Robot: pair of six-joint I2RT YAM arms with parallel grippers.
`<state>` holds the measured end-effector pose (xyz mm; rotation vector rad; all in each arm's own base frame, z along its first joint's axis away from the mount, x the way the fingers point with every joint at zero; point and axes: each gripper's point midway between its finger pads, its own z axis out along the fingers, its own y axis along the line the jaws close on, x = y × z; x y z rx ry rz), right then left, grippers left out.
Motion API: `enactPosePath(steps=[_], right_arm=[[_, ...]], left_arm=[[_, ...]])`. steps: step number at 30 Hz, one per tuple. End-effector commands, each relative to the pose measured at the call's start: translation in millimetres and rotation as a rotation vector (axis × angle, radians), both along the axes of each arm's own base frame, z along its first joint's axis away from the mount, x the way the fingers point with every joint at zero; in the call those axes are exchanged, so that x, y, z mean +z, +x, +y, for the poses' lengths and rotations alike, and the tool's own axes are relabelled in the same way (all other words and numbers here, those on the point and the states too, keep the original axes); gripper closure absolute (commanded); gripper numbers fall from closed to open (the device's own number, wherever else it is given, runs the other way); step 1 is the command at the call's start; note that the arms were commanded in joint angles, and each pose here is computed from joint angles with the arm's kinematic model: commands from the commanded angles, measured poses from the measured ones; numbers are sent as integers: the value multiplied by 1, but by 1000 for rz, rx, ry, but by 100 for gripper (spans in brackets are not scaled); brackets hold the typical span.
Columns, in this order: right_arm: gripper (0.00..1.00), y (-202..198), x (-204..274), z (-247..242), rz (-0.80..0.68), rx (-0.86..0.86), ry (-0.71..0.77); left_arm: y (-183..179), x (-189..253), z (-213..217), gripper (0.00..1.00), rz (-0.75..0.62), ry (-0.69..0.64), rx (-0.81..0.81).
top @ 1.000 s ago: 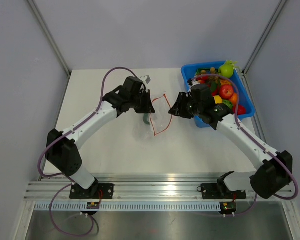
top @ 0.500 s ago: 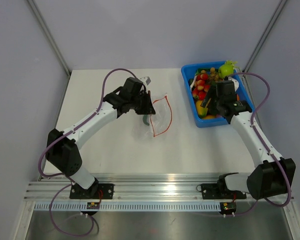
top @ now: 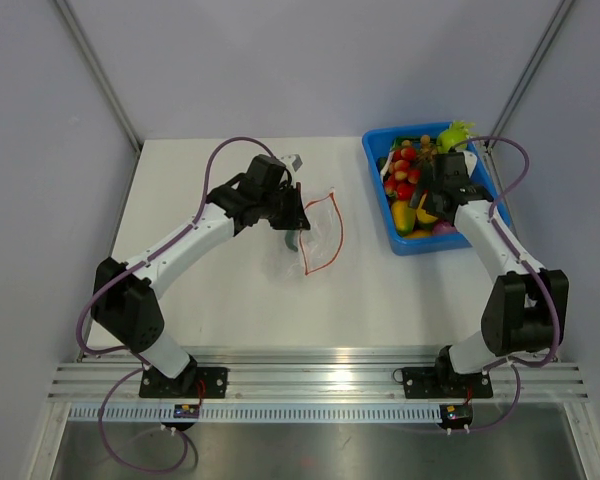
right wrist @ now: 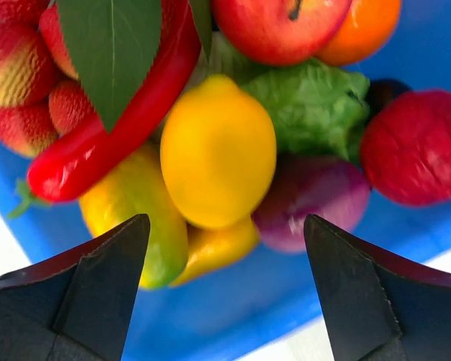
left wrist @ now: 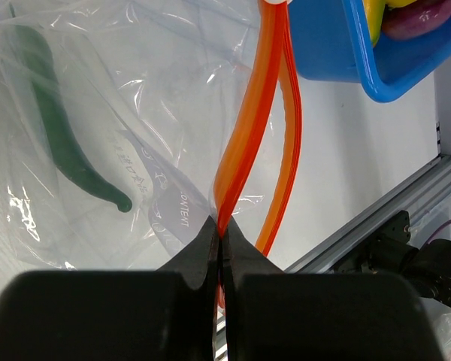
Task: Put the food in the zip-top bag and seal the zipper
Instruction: Pick up the fake fruit from the bin.
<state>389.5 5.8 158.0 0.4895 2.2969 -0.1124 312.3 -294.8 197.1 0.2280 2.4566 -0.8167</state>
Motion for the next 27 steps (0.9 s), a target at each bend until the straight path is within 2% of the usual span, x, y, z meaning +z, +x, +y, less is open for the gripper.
enactPosePath(steps=[1,6,13,17,18,21,27], right_arm=[[8,32,13,-1,-63,46,-27],[7,46,-1,-7,-48,52,-24],[14,53,-24,-15,-12,47,-14],[28,53,-21,-14,-31,47,-6],[35,53,-21,-14,-38,46,-5],[49,47,-9,-13,-71,39,9],[52,25,25,-13,-140,27,25]], left_arm=[[3,17,-7,100,-45,-35,-37],[4,14,-8,100,-36,-32,-41],[5,11,-9,100,-32,-30,-43],[5,8,-10,100,-23,-28,-42],[6,10,-11,100,-24,-33,-41],[6,9,-14,100,-16,-45,-43],[11,12,-33,100,-6,-63,-54]])
